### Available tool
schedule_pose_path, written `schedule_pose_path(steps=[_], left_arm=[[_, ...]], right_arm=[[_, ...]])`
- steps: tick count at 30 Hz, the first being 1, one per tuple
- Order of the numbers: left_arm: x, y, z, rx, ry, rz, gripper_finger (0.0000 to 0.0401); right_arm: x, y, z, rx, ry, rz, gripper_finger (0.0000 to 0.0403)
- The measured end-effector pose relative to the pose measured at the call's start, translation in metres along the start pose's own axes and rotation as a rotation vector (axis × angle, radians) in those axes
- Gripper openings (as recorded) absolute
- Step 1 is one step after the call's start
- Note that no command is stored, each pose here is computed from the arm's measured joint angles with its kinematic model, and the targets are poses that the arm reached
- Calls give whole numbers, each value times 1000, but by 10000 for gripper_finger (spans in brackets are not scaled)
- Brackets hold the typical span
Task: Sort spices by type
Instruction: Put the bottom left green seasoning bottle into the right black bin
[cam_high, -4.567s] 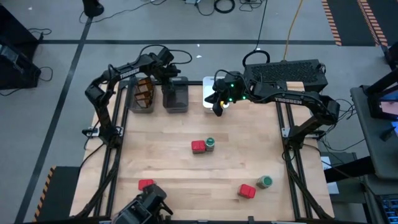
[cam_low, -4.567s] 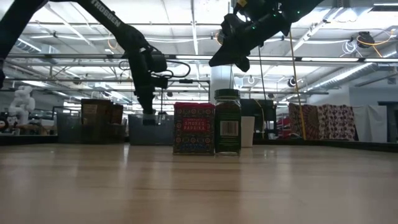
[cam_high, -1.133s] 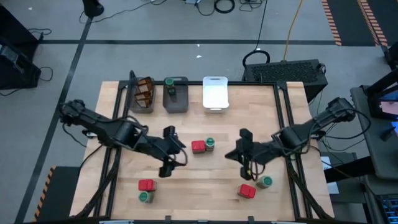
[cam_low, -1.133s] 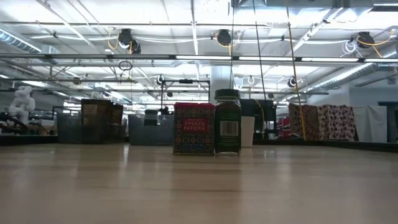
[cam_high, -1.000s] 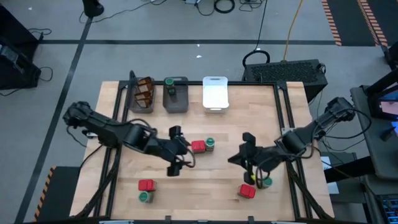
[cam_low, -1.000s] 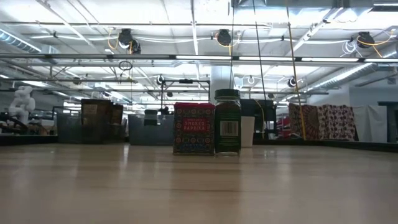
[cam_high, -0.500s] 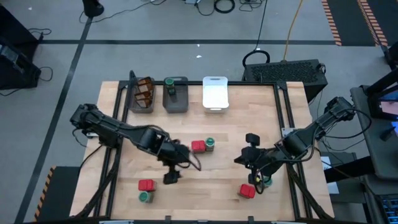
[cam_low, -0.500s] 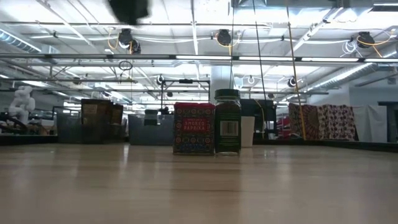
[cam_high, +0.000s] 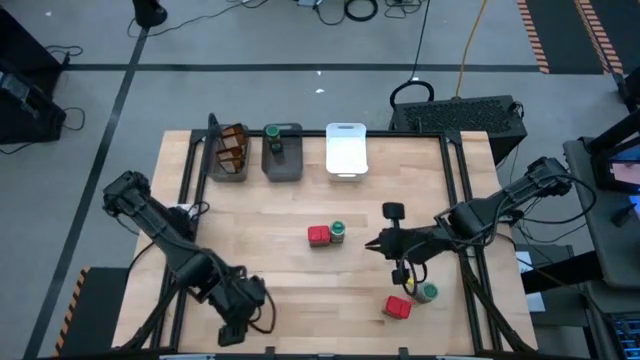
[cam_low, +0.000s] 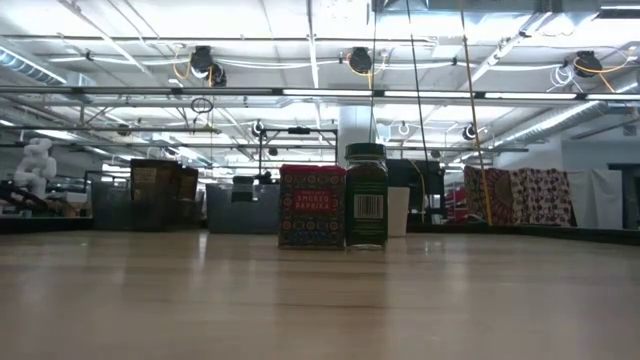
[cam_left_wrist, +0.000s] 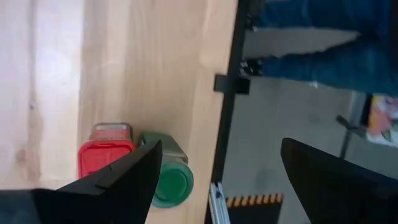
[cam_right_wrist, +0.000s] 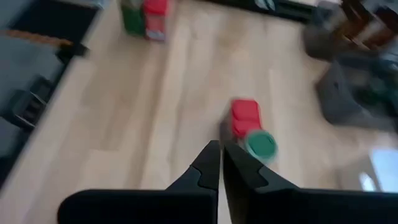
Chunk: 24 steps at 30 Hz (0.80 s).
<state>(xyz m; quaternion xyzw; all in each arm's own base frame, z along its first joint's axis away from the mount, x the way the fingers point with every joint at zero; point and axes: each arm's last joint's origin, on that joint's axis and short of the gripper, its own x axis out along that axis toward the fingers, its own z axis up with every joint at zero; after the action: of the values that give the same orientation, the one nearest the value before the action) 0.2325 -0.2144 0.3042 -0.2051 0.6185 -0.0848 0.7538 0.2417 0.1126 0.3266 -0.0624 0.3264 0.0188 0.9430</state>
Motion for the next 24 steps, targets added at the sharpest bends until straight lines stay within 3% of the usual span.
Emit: schedule_pose_path(steps=[5, 12, 18, 24], left_arm=[[6, -13, -20, 70, -1, 22, 331], [8, -17, -39, 194, 9, 108, 331], [13, -11, -44, 275, 5, 196, 331], [25, -6, -46, 283, 9, 200, 331]], right_arm=[[11, -6, 10, -15, -56, 81, 0], [21, -10, 11, 14, -51, 88, 0], [29, -7, 10, 28, -34, 88, 0], [35, -5, 10, 28, -32, 89, 0]])
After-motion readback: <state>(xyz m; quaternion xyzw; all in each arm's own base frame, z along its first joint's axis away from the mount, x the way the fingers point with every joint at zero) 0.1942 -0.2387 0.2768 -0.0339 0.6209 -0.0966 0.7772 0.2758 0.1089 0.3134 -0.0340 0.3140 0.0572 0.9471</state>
